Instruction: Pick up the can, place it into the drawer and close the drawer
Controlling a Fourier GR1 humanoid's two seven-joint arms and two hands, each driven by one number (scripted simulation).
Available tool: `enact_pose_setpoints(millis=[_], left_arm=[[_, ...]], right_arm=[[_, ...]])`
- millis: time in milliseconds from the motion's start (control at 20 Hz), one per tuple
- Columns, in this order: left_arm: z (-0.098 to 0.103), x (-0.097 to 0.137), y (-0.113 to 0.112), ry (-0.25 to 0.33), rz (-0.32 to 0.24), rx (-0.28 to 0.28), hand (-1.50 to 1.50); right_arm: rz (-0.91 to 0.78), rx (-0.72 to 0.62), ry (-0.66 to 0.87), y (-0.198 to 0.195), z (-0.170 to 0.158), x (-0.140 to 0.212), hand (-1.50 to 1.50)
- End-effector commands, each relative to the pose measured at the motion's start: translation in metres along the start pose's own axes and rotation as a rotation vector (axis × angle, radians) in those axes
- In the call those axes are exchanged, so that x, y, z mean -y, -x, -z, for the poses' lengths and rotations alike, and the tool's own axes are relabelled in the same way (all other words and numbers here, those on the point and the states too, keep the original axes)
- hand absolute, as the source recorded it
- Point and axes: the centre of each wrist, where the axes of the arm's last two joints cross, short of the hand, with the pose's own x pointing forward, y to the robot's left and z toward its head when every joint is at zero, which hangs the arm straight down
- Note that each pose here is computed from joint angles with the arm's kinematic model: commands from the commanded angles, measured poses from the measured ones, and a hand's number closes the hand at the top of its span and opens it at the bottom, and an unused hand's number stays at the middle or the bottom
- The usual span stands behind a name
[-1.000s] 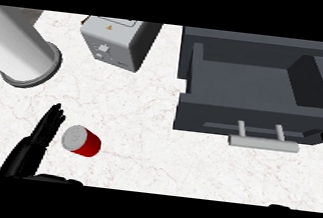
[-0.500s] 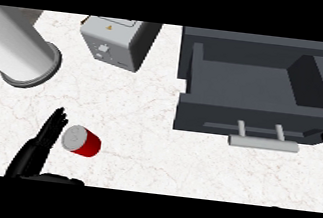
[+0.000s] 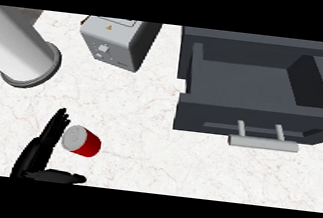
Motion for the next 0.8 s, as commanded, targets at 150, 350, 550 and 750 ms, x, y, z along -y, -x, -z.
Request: enact_pose_setpoints(millis=[150,350,550,750], left_arm=[[-0.003,0.008,0.025,0.008,-0.003,0.014,-1.50],[0.020,0.003,0.019,0.000,0.001,-0.006,-1.50],[0.030,0.031,-0.001,0.010,-0.018,0.004,-1.50],[0.049,0.008,0.003,0.019,-0.010,0.013,-1.50]], right_arm=[[-0.009,-0.008,0.012,-0.014,0.012,-0.004,-1.50],[0.002,0.003,-0.008,-0.025,-0.015,-0.006,-1.50],[0.008,0.018,0.005,-0.013,0.013,-0.003,-1.50],[-0.008,0.011,-0.007,-0.035,-0.002,0.002,-1.50]])
